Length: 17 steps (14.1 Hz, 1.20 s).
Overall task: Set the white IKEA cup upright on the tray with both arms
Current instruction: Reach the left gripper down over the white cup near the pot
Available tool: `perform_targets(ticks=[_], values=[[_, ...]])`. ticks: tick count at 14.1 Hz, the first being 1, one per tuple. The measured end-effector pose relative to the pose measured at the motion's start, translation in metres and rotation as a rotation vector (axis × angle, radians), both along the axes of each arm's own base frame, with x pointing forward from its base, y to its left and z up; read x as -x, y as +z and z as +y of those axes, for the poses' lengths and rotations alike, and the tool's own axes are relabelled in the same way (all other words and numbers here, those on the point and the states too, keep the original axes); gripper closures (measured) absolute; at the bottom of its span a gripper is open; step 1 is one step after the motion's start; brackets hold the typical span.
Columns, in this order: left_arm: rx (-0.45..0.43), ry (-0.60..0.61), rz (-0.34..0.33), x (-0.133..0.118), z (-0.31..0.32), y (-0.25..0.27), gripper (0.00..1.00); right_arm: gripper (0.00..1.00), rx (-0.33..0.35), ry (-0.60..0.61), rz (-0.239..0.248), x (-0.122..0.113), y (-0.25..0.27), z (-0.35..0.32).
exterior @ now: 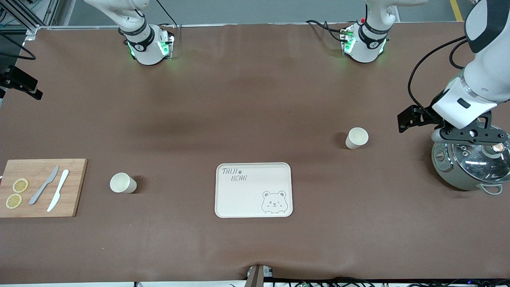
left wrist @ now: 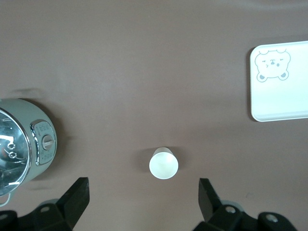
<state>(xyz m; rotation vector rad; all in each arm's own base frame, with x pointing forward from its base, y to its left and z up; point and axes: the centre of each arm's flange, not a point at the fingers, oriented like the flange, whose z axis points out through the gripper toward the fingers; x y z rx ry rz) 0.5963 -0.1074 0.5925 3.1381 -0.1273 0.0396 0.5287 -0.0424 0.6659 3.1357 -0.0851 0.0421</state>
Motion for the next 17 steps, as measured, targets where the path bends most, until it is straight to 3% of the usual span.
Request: perform_targets(ticks=[7, 10, 14, 17], values=[[-0.005, -0.003, 0.025, 0.000, -0.001, -0.021, 0.00, 0.00, -0.001, 0.000, 0.006, 0.000, -0.001, 0.000], [-0.006, -0.031, -0.013, 0.013, -0.002, -0.094, 0.00, 0.00, -0.001, -0.001, 0.010, 0.000, -0.002, -0.001], [-0.027, -0.066, 0.076, 0.060, 0.016, -0.182, 0.00, 0.00, -0.003, -0.015, 0.021, -0.002, -0.007, -0.008], [-0.018, -0.077, 0.043, 0.072, 0.019, -0.232, 0.00, 0.00, -0.008, -0.016, 0.070, 0.003, -0.012, -0.008]])
